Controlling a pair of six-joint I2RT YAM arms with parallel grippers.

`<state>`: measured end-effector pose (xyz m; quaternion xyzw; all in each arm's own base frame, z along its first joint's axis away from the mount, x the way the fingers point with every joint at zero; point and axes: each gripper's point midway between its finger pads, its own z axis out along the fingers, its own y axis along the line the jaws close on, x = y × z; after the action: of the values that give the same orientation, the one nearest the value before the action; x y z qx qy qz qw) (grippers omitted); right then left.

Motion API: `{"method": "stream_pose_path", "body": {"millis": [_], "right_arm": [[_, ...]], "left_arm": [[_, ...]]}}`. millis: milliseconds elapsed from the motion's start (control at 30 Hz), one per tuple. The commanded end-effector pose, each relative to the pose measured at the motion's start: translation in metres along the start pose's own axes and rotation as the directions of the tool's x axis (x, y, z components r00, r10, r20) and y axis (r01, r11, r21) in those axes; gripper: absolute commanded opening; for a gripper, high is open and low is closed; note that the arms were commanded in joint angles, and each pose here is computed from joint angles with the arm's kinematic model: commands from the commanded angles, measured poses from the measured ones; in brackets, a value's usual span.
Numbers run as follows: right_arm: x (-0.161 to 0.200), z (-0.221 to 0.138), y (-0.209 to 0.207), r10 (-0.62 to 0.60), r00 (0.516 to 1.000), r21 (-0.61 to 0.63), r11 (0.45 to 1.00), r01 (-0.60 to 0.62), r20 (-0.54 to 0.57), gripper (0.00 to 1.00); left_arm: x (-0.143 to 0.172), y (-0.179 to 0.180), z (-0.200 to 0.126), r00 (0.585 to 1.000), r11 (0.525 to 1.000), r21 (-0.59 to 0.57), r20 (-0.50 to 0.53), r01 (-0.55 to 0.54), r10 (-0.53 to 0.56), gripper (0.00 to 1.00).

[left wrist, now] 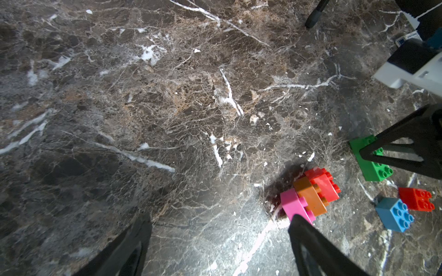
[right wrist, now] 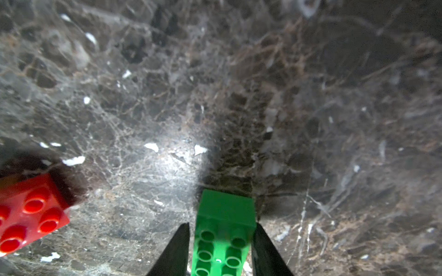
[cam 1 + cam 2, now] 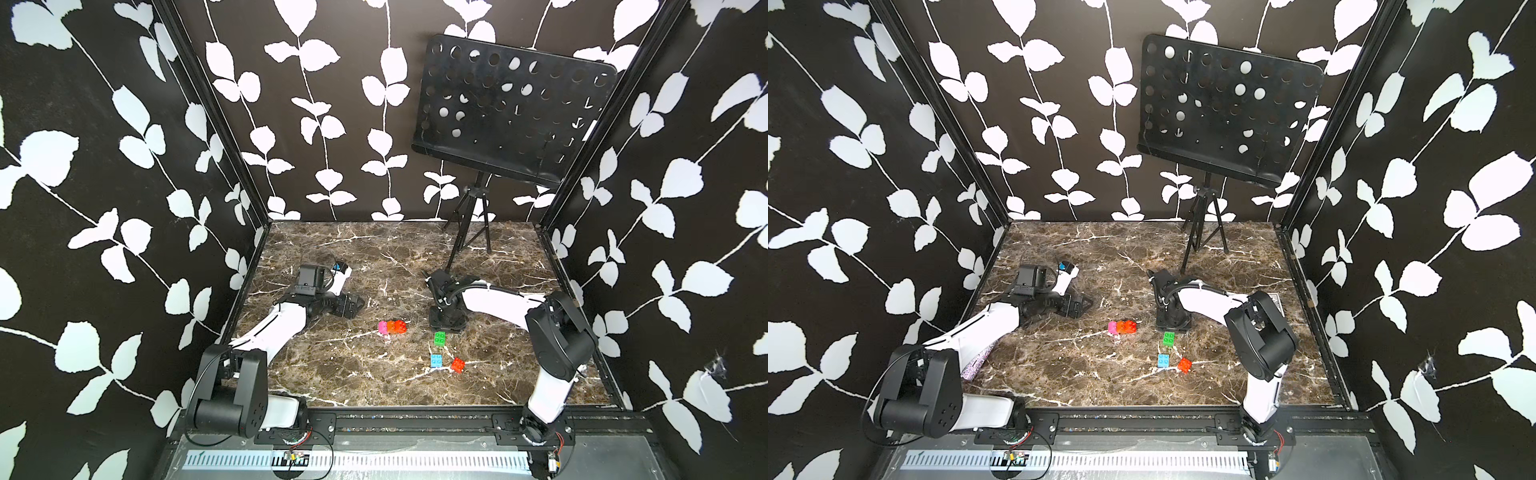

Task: Assemble the letter y with lego
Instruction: Pick up the lego brick from the center of the board.

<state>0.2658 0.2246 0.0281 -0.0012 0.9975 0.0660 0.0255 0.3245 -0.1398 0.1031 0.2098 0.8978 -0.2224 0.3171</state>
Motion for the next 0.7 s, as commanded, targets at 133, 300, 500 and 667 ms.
{"method": "stream_pose_path", "body": {"millis": [133,300,500,667], "right_arm": [[0.010,-0.004,-0.014,-0.088,0.995,0.112,0.989,0.093,-0.048,0.37],[0.009,-0.005,-0.013,-0.172,0.983,0.114,0.977,0.178,-0.062,0.33],[-0.023,-0.043,0.010,-0.565,0.824,0.119,0.822,0.557,0.049,0.31],[-0.026,-0.057,0.015,-0.888,0.458,0.146,0.460,0.876,0.049,0.28]], "left_arm": [[-0.006,-0.002,-0.007,0.999,0.999,-0.010,0.017,-0.031,0.031,0.92],[-0.007,0.000,-0.008,0.999,0.999,-0.025,0.014,-0.045,0.045,0.92],[-0.008,0.002,-0.010,0.998,0.998,-0.036,0.016,-0.055,0.055,0.93],[-0.010,0.005,-0.013,0.998,0.998,-0.044,0.024,-0.050,0.051,0.93]]}}
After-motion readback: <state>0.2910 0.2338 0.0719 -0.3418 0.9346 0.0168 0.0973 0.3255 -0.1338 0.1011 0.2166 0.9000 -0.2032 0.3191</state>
